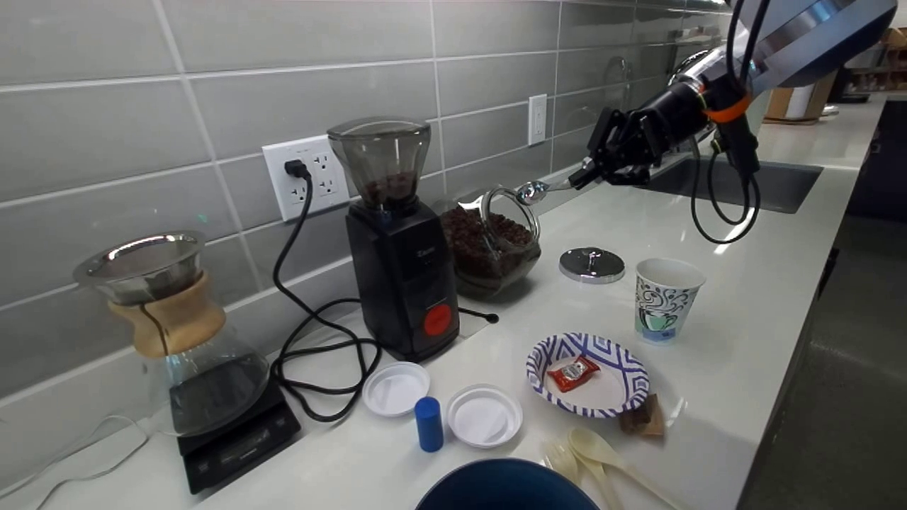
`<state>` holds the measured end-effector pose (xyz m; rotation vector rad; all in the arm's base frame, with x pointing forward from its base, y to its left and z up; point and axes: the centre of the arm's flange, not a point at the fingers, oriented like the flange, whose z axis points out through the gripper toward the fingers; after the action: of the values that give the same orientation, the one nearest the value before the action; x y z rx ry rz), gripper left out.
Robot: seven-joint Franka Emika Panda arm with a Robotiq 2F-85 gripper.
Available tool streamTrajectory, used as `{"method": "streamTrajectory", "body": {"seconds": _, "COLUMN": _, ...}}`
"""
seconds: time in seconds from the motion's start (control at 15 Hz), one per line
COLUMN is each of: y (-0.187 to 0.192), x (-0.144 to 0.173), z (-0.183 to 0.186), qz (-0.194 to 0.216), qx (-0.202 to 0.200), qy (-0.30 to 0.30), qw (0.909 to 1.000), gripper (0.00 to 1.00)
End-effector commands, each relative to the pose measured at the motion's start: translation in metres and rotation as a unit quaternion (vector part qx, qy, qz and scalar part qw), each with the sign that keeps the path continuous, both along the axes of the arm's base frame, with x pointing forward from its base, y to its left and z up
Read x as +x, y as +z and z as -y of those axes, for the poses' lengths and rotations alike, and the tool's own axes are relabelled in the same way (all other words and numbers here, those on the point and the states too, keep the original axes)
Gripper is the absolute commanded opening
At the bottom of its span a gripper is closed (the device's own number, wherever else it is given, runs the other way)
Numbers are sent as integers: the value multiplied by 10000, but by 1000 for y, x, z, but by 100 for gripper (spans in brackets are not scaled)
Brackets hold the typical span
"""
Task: Use the silver spoon to remove some contents from the glass container and put them in the coffee cup
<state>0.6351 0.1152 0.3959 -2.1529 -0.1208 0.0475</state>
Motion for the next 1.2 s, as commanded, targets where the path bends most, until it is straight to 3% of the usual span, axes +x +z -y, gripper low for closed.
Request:
{"method": "streamTrajectory", "body": {"seconds": 0.0, "y": -14, "x": 27, "z": -3, "qz": -238, "qx": 142, "qy": 39, "qw": 9996, "gripper": 1}}
{"method": "streamTrajectory", "body": {"seconds": 0.47, "y": -35, "x": 59, "z": -31, "qz": -440, "qx": -103, "qy": 108, "qw": 9989, "gripper": 1}}
{"method": "streamTrajectory", "body": {"seconds": 1.13, "y": -63, "x": 85, "z": -66, "qz": -690, "qx": -1011, "qy": 234, "qw": 9922, "gripper": 1}}
